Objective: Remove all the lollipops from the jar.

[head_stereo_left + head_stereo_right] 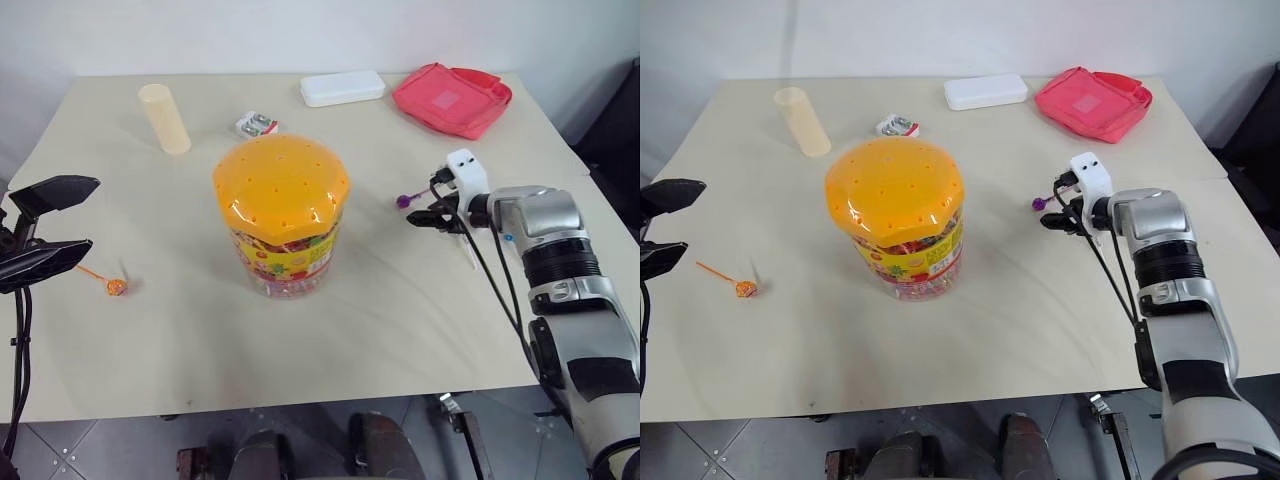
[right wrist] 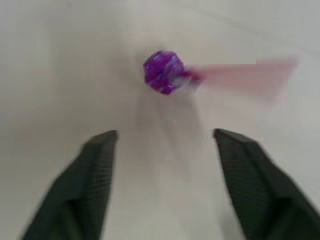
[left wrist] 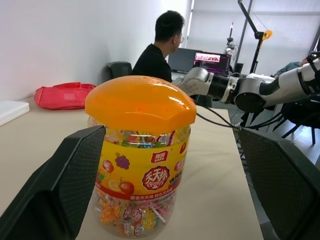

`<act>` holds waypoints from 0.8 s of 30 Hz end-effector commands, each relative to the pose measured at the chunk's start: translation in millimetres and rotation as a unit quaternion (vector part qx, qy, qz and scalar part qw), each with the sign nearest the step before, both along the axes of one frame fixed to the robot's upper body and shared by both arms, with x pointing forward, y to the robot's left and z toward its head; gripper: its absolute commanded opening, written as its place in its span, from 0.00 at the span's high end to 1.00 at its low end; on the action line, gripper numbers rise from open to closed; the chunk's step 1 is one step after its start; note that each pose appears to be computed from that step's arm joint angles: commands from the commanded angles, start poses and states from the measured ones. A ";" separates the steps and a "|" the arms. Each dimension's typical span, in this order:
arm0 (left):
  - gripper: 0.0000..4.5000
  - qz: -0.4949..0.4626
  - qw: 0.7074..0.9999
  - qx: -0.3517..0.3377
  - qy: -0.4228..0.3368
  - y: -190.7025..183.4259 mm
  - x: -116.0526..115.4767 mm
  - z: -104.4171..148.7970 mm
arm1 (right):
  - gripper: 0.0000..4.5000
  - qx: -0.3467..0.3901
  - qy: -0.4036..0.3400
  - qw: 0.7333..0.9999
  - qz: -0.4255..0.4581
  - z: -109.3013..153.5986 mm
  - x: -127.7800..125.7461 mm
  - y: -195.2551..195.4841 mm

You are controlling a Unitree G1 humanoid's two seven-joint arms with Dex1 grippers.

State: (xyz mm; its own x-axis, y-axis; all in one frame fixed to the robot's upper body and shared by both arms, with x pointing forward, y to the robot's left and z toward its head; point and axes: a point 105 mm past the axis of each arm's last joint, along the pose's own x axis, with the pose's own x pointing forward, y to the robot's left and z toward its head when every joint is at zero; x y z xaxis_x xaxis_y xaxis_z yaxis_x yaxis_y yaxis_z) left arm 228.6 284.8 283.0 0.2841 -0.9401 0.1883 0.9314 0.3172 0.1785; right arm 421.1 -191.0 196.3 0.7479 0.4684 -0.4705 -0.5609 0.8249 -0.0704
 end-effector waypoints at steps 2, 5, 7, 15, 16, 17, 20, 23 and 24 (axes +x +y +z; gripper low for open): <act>0.00 0.032 0.999 0.021 0.013 5.3 -4.4 -0.3 | 0.01 0.047 -0.073 0.989 0.123 51.7 -42.3 8.5; 0.00 0.057 0.997 0.022 0.045 8.6 -2.4 -10.8 | 0.01 0.056 -0.066 0.968 0.234 46.8 -80.0 20.5; 0.00 0.061 0.996 0.021 0.059 8.8 -3.6 -16.8 | 0.01 0.055 -0.053 0.955 0.286 37.1 -98.5 25.6; 0.00 0.173 0.976 -0.002 0.130 3.1 -0.7 -74.0 | 0.01 0.037 -0.017 0.935 0.353 -36.9 -120.9 41.8; 0.00 0.168 0.978 -0.020 0.123 0.0 -5.2 -75.7 | 0.01 0.044 -0.015 0.937 0.345 -40.3 -120.1 42.5; 0.00 0.170 0.978 -0.034 0.118 -1.6 -8.5 -77.7 | 0.01 0.051 -0.016 0.939 0.339 -42.0 -119.7 43.5; 0.00 0.173 0.976 -0.032 0.128 -8.3 -19.1 -91.3 | 0.01 0.070 -0.006 0.943 0.325 -49.2 -124.5 46.7; 0.00 0.175 0.977 -0.029 0.121 -13.5 -24.5 -93.3 | 0.01 0.070 -0.003 0.945 0.318 -52.9 -126.8 45.0; 0.00 0.182 0.975 -0.027 0.121 -13.6 -25.8 -95.1 | 0.01 0.073 -0.005 0.947 0.314 -52.7 -126.2 45.5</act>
